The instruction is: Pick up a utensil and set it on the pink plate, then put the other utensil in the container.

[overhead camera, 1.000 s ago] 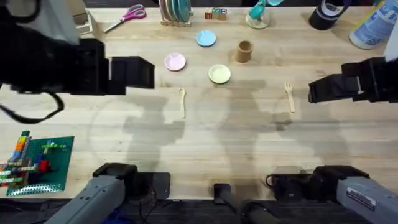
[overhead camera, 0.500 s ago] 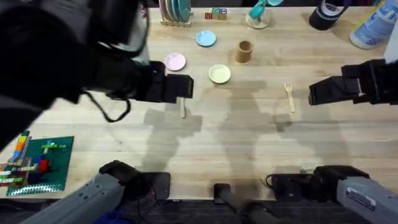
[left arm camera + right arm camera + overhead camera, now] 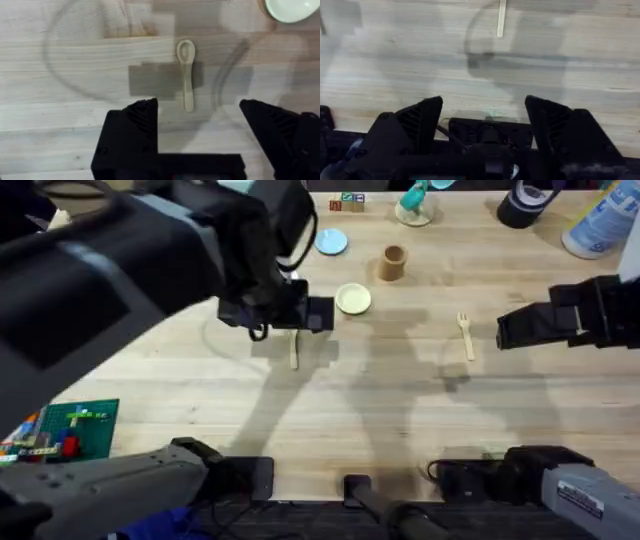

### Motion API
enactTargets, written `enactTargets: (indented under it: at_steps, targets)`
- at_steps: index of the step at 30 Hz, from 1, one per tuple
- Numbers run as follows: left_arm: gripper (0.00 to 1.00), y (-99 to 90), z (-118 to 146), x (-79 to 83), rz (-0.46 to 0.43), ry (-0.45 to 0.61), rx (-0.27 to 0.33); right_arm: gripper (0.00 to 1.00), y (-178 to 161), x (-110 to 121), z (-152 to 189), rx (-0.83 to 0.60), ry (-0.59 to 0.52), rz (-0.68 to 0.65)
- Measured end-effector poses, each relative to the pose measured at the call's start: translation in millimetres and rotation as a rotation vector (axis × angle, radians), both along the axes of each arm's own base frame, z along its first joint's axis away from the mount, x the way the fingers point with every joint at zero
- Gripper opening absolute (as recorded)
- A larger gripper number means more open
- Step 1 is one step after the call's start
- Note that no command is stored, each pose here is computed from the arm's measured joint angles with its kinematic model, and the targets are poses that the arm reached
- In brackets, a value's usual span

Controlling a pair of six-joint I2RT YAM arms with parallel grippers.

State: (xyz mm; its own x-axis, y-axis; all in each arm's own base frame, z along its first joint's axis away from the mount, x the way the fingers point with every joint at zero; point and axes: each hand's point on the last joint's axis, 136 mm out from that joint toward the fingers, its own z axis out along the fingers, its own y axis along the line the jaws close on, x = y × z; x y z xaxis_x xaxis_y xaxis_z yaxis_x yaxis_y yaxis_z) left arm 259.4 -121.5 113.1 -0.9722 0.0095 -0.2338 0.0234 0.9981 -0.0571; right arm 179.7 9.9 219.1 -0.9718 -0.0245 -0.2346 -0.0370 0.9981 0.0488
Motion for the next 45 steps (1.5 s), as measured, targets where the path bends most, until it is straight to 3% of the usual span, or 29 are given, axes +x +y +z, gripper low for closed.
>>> enactTargets:
  at_steps: [10, 22, 42, 45]
  targets:
    - [0.996, -9.2, -37, -1.3, 0.021, 0.042, 0.009, 0.998, 0, -1, 0, 0.000, 0.004, 0.000]
    - [0.996, -13.8, -76, 8.1, 0.029, 0.105, 0.046, 0.998, 0, -1, 0, 0.000, 0.004, 0.000]
    - [0.997, -17.9, -76, 15.7, 0.051, 0.076, 0.024, 0.998, 0, -1, 0, 0.000, 0.005, 0.000]
    - [0.902, -17.9, -76, 15.7, 0.055, 0.076, 0.024, 0.998, 0, -1, 0, 0.000, 0.005, 0.000]
